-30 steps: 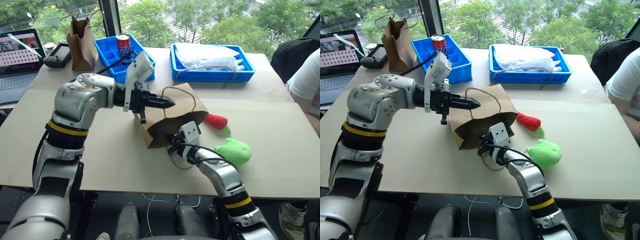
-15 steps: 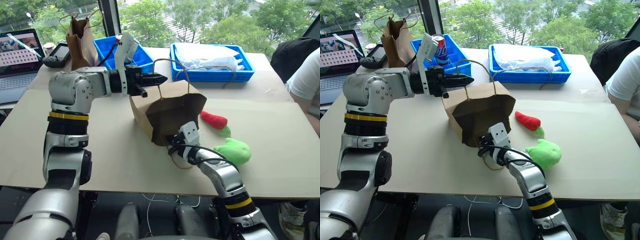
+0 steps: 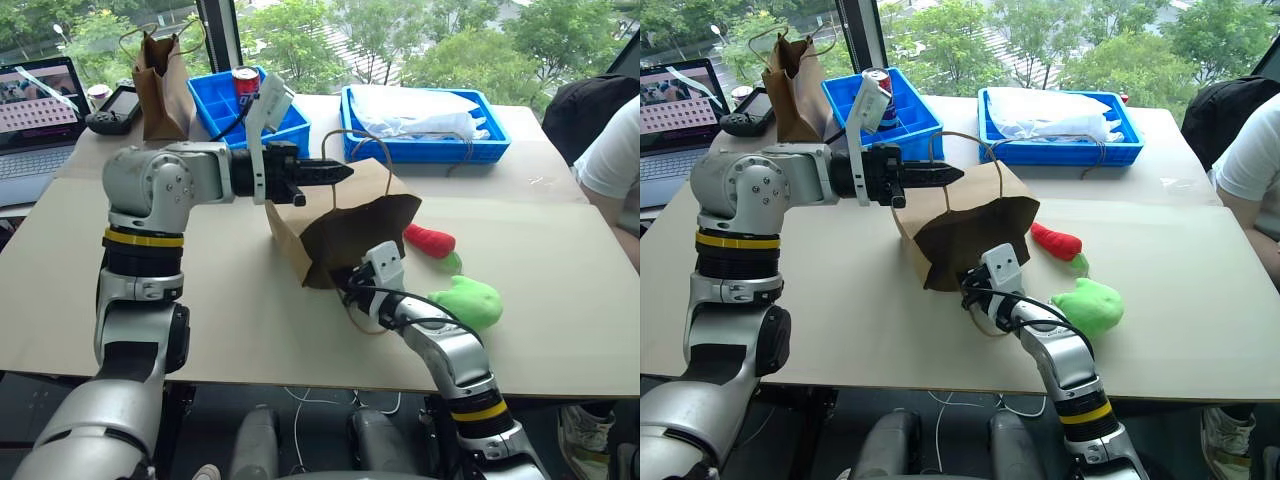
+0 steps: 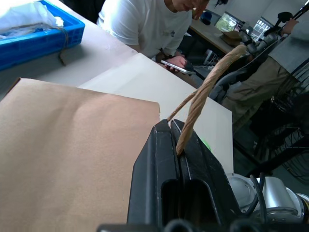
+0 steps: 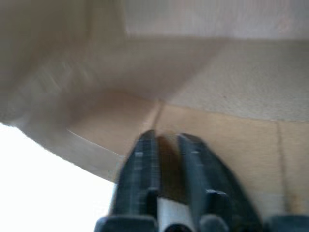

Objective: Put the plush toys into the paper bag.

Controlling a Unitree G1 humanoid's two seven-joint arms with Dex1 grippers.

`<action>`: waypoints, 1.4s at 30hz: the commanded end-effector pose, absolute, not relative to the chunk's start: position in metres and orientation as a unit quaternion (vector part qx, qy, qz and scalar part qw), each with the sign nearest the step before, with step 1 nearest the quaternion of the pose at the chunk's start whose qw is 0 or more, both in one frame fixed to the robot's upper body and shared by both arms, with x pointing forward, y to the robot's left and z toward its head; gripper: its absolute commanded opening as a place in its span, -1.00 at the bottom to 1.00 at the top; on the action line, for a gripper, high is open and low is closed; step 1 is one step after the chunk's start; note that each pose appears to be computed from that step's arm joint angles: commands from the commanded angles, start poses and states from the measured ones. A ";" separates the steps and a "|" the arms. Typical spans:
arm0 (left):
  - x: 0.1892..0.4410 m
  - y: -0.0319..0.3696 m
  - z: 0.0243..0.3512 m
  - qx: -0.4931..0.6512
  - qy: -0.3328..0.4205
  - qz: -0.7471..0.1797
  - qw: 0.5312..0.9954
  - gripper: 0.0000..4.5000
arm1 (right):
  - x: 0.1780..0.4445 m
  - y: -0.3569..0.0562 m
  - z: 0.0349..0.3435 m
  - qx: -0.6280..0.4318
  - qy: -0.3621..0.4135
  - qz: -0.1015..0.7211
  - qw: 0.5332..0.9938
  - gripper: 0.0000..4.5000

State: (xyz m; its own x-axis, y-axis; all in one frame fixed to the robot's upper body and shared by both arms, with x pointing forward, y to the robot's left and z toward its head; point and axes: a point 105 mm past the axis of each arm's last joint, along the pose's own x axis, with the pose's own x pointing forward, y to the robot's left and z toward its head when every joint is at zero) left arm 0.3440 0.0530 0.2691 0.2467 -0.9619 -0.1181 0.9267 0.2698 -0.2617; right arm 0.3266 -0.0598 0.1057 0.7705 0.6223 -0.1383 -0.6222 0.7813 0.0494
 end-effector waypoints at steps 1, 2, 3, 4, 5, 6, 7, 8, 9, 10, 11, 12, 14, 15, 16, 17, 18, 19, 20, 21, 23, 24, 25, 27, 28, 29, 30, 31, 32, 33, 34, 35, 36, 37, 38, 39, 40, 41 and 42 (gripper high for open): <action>0.329 0.048 0.271 -0.038 0.116 -0.634 0.764 -1.00 | 0.322 -0.072 0.152 0.005 0.012 0.328 0.945 0.13; 0.329 0.047 0.270 -0.039 0.118 -0.636 0.762 -1.00 | 0.318 -0.078 0.161 0.002 0.008 0.329 0.944 0.29; 0.328 0.047 0.269 -0.041 0.118 -0.638 0.760 -1.00 | 0.313 -0.082 0.168 -0.002 0.005 0.331 0.944 0.43; 0.328 0.047 0.269 -0.041 0.118 -0.639 0.759 -1.00 | 0.308 -0.090 0.175 -0.009 0.001 0.331 0.944 0.57; 0.328 0.047 0.269 -0.040 0.118 -0.640 0.758 -1.00 | 0.305 -0.099 0.181 -0.025 0.000 0.323 0.946 0.70; 0.328 0.047 0.269 -0.039 0.118 -0.640 0.758 -1.00 | 0.302 -0.114 0.187 -0.045 0.002 0.306 0.951 0.89; 0.328 0.047 0.268 -0.038 0.119 -0.640 0.758 -1.00 | 0.299 -0.130 0.192 -0.053 0.006 0.290 0.956 0.98; 0.328 0.047 0.267 -0.037 0.119 -0.640 0.758 -1.00 | 0.295 -0.146 0.196 -0.064 0.015 0.273 0.960 0.98; 0.328 0.047 0.266 -0.034 0.120 -0.642 0.757 -1.00 | 0.291 -0.160 0.197 -0.076 0.027 0.256 0.963 0.98; 0.328 0.047 0.264 -0.032 0.122 -0.643 0.755 -1.00 | 0.288 -0.174 0.196 -0.088 0.046 0.239 0.966 0.98; 0.327 0.046 0.263 -0.031 0.123 -0.645 0.754 -1.00 | 0.285 -0.187 0.191 -0.097 0.072 0.221 0.968 0.98; 0.327 0.045 0.262 -0.031 0.123 -0.646 0.752 -1.00 | 0.281 -0.197 0.186 -0.102 0.093 0.210 0.968 0.98; 0.326 0.043 0.262 -0.031 0.122 -0.651 0.748 -1.00 | 0.273 -0.213 0.167 -0.111 0.148 0.192 0.964 0.98; 0.326 0.042 0.262 -0.028 0.122 -0.653 0.747 -1.00 | 0.270 -0.219 0.156 -0.108 0.174 0.180 0.962 0.98; 0.326 0.041 0.262 -0.025 0.121 -0.654 0.746 -1.00 | 0.267 -0.224 0.145 -0.109 0.196 0.172 0.959 0.98; 0.326 0.041 0.262 -0.022 0.121 -0.654 0.746 -1.00 | 0.265 -0.227 0.133 -0.102 0.216 0.165 0.957 0.98; 0.326 0.041 0.262 -0.020 0.120 -0.655 0.746 -1.00 | 0.264 -0.230 0.124 -0.086 0.229 0.154 0.957 0.98; 0.326 0.040 0.262 -0.020 0.120 -0.655 0.745 -1.00 | 0.263 -0.231 0.118 -0.077 0.236 0.147 0.957 0.87; 0.326 0.040 0.262 -0.020 0.120 -0.656 0.745 -1.00 | 0.261 -0.232 0.112 -0.075 0.249 0.143 0.955 0.75; 0.327 0.041 0.262 -0.019 0.119 -0.655 0.746 -1.00 | 0.258 -0.232 0.107 -0.076 0.260 0.144 0.952 0.66; 0.327 0.041 0.263 -0.019 0.119 -0.655 0.746 -1.00 | 0.258 -0.235 0.105 -0.070 0.261 0.134 0.953 0.37; 0.328 0.042 0.263 -0.021 0.119 -0.654 0.747 -1.00 | 0.257 -0.235 0.108 -0.072 0.259 0.137 0.953 0.18; 0.328 0.042 0.263 -0.021 0.120 -0.653 0.747 -1.00 | 0.259 -0.236 0.113 -0.075 0.251 0.137 0.955 0.06; 0.328 0.042 0.263 -0.022 0.121 -0.653 0.747 -1.00 | 0.260 -0.236 0.123 -0.094 0.239 0.149 0.955 -0.24; 0.328 0.041 0.263 -0.022 0.121 -0.653 0.747 -1.00 | 0.260 -0.236 0.128 -0.110 0.236 0.155 0.953 -0.39; 0.328 0.041 0.263 -0.022 0.121 -0.653 0.747 -1.00 | 0.261 -0.236 0.136 -0.126 0.227 0.162 0.952 -0.52; 0.328 0.041 0.263 -0.023 0.122 -0.653 0.747 -1.00 | 0.262 -0.234 0.146 -0.146 0.213 0.177 0.950 -0.64; 0.328 0.041 0.263 -0.023 0.122 -0.653 0.747 -1.00 | 0.263 -0.230 0.155 -0.162 0.199 0.192 0.947 -0.82; 0.329 0.041 0.263 -0.023 0.122 -0.653 0.748 -1.00 | 0.265 -0.223 0.166 -0.174 0.180 0.211 0.945 -0.92; 0.329 0.041 0.263 -0.022 0.121 -0.653 0.747 -1.00 | 0.267 -0.214 0.178 -0.175 0.159 0.230 0.944 -0.99; 0.328 0.040 0.263 -0.021 0.121 -0.655 0.746 -1.00 | 0.267 -0.197 0.189 -0.178 0.140 0.268 0.937 -0.99; 0.328 0.039 0.263 -0.021 0.121 -0.655 0.745 -1.00 | 0.267 -0.182 0.195 -0.178 0.128 0.298 0.929 -0.99; 0.328 0.039 0.263 -0.021 0.121 -0.656 0.744 -1.00 | 0.266 -0.167 0.199 -0.178 0.121 0.328 0.920 -0.99; 0.328 0.038 0.263 -0.021 0.121 -0.657 0.744 -1.00 | 0.266 -0.158 0.200 -0.178 0.119 0.345 0.914 -0.99; 0.327 0.038 0.262 -0.021 0.122 -0.657 0.744 -1.00 | 0.268 -0.146 0.200 -0.169 0.114 0.364 0.909 -0.99; 0.327 0.036 0.261 -0.020 0.123 -0.658 0.743 -1.00 | 0.272 -0.137 0.200 -0.158 0.108 0.375 0.907 -0.99; 0.327 0.034 0.260 -0.019 0.124 -0.658 0.742 -1.00 | 0.276 -0.128 0.199 -0.150 0.104 0.382 0.906 -0.99; 0.327 0.033 0.260 -0.018 0.124 -0.659 0.742 -1.00 | 0.279 -0.123 0.199 -0.146 0.102 0.386 0.905 -0.99; 0.326 0.031 0.261 -0.021 0.123 -0.661 0.740 -1.00 | 0.285 -0.113 0.196 -0.140 0.101 0.393 0.903 -0.99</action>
